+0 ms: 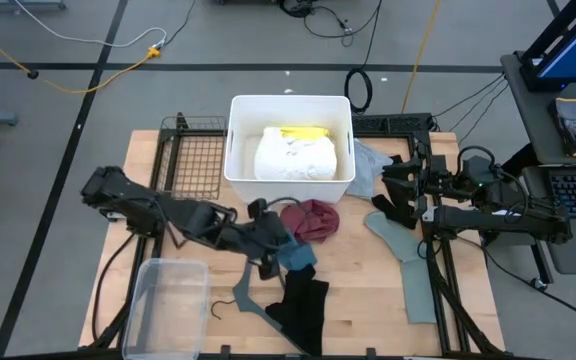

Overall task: Pick & Place Cloths
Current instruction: Put the blue sock into the transparent bin

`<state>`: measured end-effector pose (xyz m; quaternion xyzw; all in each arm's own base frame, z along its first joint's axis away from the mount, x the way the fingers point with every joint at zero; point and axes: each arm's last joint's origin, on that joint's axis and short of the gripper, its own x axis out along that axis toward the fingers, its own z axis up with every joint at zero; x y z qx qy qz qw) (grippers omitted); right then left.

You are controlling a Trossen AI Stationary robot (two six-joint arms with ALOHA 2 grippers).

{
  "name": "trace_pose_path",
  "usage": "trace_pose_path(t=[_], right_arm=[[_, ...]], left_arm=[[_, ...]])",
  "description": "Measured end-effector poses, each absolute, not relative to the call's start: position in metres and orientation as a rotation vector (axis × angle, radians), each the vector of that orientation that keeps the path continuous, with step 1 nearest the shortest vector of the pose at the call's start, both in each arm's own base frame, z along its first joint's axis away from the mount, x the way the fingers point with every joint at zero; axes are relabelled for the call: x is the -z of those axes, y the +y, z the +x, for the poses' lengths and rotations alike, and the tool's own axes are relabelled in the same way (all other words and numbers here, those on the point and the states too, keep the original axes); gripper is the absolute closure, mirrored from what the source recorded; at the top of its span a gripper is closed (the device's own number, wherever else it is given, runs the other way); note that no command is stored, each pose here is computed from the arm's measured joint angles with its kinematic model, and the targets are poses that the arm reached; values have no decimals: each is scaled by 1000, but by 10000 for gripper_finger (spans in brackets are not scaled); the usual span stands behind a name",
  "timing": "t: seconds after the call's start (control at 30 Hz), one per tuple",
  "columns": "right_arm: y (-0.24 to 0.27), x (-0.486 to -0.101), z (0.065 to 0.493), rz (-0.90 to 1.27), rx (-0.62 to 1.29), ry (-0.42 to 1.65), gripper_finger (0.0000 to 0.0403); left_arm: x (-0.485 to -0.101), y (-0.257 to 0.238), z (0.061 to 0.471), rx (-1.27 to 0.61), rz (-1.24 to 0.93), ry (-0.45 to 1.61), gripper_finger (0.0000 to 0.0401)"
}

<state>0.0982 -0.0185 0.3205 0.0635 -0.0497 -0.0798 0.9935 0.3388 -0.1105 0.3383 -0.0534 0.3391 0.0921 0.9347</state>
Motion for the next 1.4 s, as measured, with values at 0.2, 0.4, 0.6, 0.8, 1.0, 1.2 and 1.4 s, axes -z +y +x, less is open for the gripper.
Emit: trace_pose_path(t=[0.2,0.4,0.6,0.8,1.0,1.2,1.4], right_arm=[[-18,-320,98,127,160,-99,261],[-18,-320,98,127,160,-98,261],[-18,-320,98,128,160,-95,261],[-19,-319,98,129,160,-84,261],[-18,-319,98,129,158,-82,261],[-18,-318,98,130,159,-70,261],[-18,-315,99,133,160,-48,261]], left_arm=[[-309,-116,348,-227,-140,830,391],[-285,-119,356,-261,-171,920,346],[-258,-124,365,-264,-150,1019,282],[-234,-126,373,-283,-119,1084,218],[-217,-125,375,-325,-61,1141,166],[-206,-125,376,-352,-14,1177,133],[-203,-122,375,-393,60,1172,123]])
